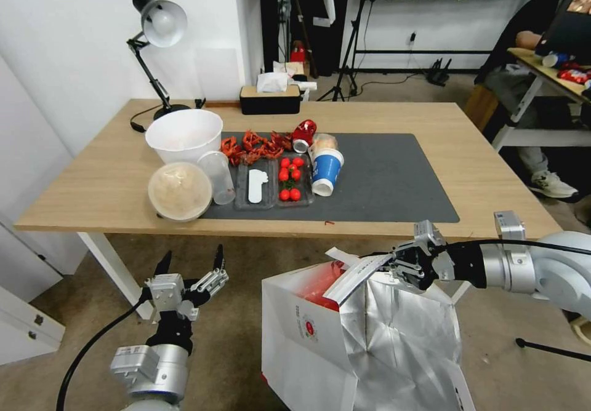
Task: Pick up the food delivery bag from the floor and place it on the table.
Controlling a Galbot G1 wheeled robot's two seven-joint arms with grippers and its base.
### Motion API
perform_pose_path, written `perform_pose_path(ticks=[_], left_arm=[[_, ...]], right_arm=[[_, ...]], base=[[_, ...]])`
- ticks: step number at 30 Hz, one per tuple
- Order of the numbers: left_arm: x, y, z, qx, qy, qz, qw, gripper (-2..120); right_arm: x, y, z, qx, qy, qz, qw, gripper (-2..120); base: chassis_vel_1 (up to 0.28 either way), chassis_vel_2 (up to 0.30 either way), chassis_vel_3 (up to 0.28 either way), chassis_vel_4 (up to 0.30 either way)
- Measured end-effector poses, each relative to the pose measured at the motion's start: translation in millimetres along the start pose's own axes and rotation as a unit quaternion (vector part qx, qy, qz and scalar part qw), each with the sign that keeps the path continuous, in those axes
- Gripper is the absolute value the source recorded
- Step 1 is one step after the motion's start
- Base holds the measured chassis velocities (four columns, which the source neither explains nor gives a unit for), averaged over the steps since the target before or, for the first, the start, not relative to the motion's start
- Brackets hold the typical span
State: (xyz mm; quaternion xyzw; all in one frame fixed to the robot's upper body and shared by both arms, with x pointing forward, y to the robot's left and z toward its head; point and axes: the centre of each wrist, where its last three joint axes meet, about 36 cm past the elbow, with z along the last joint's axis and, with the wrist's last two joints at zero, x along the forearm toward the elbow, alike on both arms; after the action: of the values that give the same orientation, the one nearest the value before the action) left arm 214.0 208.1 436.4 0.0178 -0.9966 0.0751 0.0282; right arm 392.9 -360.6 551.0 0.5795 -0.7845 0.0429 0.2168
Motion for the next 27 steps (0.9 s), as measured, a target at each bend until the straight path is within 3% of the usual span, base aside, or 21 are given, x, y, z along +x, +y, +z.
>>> perform_pose_path(ticks=[27], left_arm=[[1.9, 4.5, 0.3, -0.018, 0.004, 0.007, 0.9998, 100]], right_arm=[[-3.4, 2.8, 4.4, -0.010, -0.008, 0.011, 1.000, 0]], base=[[0.000, 0.000, 0.000, 0.000]])
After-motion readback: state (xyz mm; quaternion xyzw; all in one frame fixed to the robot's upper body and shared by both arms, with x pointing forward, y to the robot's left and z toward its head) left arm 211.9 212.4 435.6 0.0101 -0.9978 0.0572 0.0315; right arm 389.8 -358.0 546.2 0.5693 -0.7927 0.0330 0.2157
